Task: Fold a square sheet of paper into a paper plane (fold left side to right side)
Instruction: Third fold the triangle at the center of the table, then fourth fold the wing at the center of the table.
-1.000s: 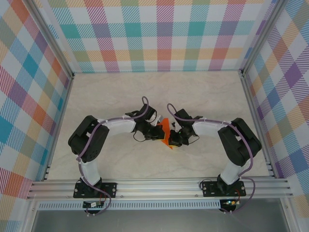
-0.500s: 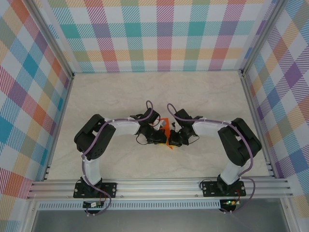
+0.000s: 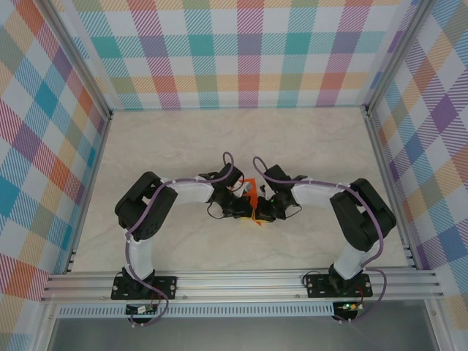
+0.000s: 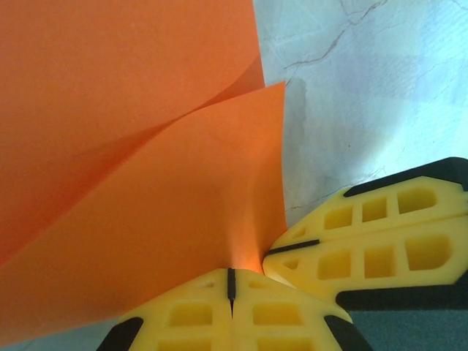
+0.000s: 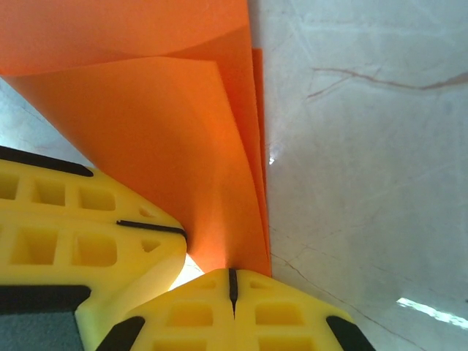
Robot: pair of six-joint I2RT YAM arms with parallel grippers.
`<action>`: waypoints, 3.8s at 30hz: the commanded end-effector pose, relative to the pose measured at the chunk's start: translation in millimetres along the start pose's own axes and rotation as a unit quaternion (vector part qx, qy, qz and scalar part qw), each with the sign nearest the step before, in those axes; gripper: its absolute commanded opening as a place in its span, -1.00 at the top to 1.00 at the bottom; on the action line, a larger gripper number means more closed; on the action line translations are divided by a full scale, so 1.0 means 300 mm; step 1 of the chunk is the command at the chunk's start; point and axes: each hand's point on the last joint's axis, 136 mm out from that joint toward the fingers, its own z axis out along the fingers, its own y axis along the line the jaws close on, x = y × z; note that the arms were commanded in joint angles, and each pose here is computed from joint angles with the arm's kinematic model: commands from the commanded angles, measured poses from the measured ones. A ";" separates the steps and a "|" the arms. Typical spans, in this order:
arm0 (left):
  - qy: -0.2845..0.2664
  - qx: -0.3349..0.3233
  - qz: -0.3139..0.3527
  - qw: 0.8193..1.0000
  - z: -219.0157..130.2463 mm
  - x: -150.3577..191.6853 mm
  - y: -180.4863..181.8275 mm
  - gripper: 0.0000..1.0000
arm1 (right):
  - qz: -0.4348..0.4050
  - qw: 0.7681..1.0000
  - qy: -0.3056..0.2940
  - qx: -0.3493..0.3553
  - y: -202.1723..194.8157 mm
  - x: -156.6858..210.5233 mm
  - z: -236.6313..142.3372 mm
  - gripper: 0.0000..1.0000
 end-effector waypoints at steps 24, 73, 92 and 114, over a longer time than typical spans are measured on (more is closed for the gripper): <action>-0.047 -0.069 -0.083 0.993 -0.199 -0.151 0.388 1.00 | 0.018 0.994 0.050 0.096 -0.169 0.108 0.045 0.99; -0.125 0.048 -0.081 0.988 -0.194 -0.175 0.075 -0.01 | -0.104 0.977 -0.129 0.130 -0.068 -0.173 -0.113 -0.47; -0.135 0.049 -0.075 0.987 -0.208 -0.190 0.046 0.97 | -0.126 0.956 -0.207 0.165 -0.067 -0.164 -0.317 -0.80; -0.122 0.051 -0.083 0.988 -0.180 -0.205 0.034 1.00 | -0.271 0.867 -0.376 0.183 0.050 0.044 -0.434 -0.89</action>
